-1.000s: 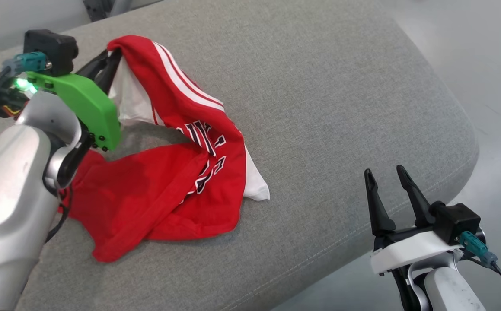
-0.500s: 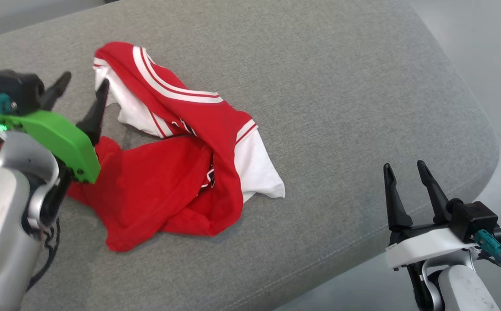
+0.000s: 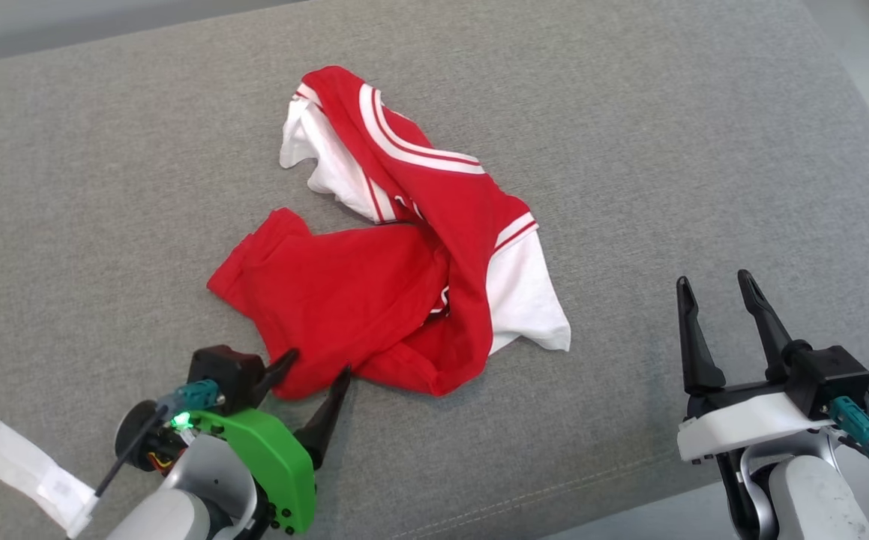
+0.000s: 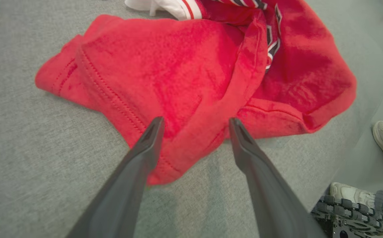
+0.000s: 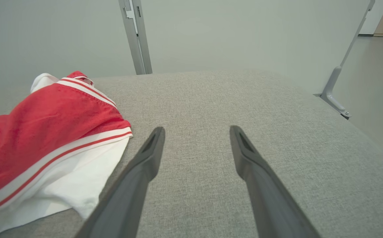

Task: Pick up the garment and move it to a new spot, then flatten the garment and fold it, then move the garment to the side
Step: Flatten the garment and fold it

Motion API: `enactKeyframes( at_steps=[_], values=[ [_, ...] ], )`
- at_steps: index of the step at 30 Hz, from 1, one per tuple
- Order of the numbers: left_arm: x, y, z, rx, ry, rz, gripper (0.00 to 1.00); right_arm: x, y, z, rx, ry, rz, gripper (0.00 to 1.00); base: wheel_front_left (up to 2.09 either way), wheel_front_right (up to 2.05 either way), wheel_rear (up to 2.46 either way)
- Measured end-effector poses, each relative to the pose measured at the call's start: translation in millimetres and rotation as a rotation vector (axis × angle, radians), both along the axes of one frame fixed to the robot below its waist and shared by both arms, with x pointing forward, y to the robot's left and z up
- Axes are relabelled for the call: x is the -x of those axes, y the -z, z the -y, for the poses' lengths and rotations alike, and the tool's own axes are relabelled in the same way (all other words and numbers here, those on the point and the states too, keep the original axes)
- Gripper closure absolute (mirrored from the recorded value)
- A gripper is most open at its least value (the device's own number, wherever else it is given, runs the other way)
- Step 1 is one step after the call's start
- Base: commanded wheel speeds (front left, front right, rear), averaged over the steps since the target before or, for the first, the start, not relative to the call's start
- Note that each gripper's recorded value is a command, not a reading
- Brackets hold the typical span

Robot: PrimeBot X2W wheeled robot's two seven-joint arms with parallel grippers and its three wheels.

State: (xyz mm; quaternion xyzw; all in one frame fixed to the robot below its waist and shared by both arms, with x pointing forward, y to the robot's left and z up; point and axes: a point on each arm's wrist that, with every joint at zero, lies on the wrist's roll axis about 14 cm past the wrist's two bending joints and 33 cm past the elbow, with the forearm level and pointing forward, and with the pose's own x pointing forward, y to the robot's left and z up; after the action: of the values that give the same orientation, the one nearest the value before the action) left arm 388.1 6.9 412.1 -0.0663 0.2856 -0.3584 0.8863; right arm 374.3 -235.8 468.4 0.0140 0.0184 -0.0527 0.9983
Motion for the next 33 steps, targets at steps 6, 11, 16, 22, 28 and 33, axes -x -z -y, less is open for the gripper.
enactKeyframes(
  at_steps=[6,11,16,22,28,33],
  values=[
    [5,15,-1,-0.01,-0.01,-0.034,0.0,-13,5,-13,0.002,-0.046,-0.008,0.0,0.0,0.0,0.0],
    [-2,20,1,-0.017,0.003,-0.016,1.0,-16,6,-18,0.001,-0.061,-0.01,0.0,0.0,0.0,0.0],
    [-27,-19,12,0.088,-0.029,0.07,1.0,-12,4,-12,0.003,-0.042,-0.006,0.0,0.0,0.0,0.0],
    [-82,-88,4,0.112,-0.069,0.241,1.0,-8,4,-11,0.0,-0.038,-0.009,0.0,0.0,0.0,0.0],
    [-76,-85,12,-0.006,0.069,0.229,1.0,-4,-8,3,-0.015,0.008,0.026,0.0,0.0,0.0,0.0],
    [-61,-67,21,0.001,0.085,0.18,1.0,12,4,16,-0.024,0.059,-0.019,0.0,0.0,0.0,0.0]
  ],
)
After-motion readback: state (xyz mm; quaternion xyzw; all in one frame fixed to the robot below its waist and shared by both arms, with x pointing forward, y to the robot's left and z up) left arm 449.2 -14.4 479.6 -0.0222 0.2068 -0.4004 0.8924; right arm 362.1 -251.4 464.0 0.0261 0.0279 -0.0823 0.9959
